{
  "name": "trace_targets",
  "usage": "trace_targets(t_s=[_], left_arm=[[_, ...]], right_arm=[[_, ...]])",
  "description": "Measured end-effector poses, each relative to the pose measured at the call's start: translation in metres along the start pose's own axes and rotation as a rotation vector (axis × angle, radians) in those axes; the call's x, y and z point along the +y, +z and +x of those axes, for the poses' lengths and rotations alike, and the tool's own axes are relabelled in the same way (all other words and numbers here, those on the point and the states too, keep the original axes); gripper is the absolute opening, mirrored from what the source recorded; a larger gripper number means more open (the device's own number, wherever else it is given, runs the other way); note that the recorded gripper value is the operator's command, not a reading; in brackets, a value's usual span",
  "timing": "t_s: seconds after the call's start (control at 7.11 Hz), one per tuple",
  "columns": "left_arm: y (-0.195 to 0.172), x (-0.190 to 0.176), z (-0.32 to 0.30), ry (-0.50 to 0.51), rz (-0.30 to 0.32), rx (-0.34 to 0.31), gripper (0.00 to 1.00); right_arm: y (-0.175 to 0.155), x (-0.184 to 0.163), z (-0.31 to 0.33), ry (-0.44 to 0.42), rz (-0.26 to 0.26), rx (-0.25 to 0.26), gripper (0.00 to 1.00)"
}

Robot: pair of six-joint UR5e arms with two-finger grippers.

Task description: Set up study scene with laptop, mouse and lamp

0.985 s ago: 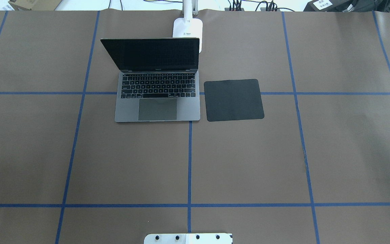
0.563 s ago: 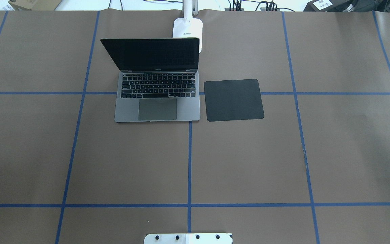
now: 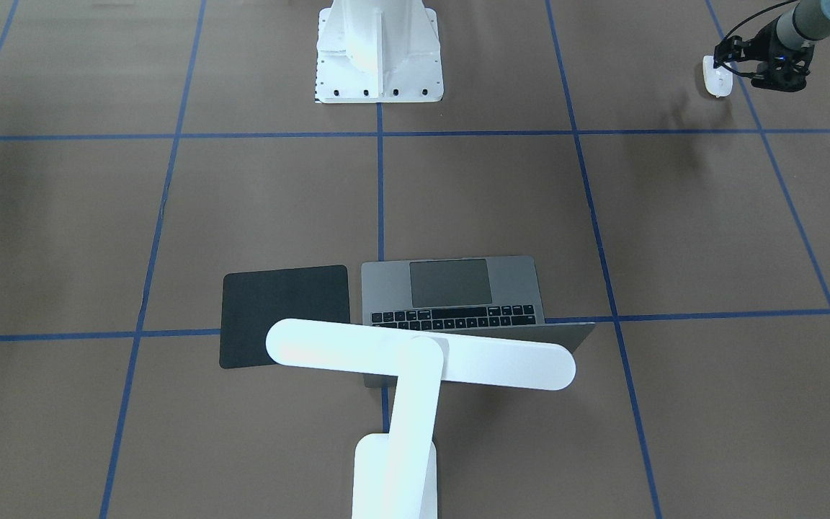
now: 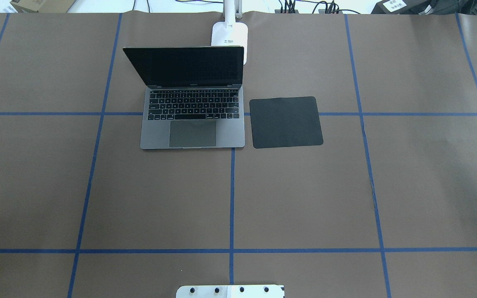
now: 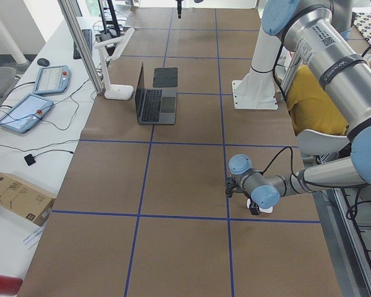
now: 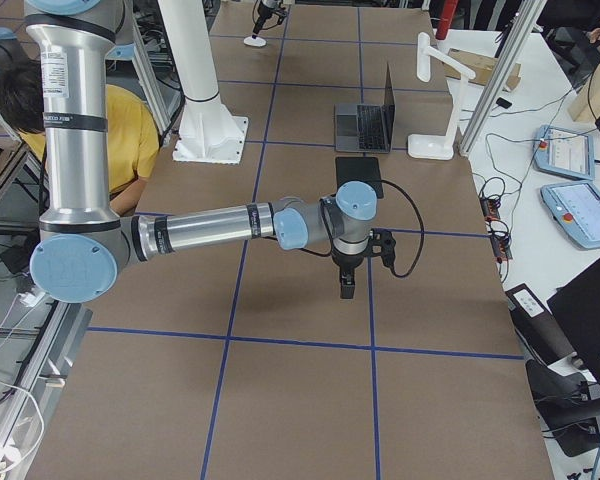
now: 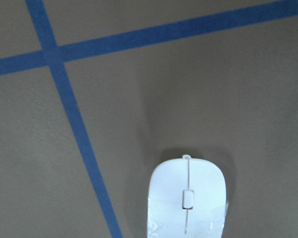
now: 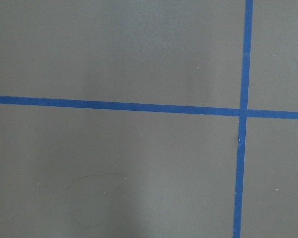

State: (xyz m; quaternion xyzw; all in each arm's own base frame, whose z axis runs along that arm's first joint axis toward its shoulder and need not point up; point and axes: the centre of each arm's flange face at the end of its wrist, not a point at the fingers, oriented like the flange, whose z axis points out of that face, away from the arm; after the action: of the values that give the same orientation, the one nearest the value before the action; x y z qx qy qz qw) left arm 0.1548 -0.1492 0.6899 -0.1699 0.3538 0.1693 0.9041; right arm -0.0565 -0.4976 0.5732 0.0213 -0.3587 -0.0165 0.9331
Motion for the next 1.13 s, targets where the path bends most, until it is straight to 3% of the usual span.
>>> trace_targets(t_s=[1.13], left_arm=[[0.033, -0.006, 0.010, 0.009, -0.037, -0.033, 1.00]], right_arm=[[0.001, -0.001, 0.000, 0.002, -0.001, 0.001, 1.00]])
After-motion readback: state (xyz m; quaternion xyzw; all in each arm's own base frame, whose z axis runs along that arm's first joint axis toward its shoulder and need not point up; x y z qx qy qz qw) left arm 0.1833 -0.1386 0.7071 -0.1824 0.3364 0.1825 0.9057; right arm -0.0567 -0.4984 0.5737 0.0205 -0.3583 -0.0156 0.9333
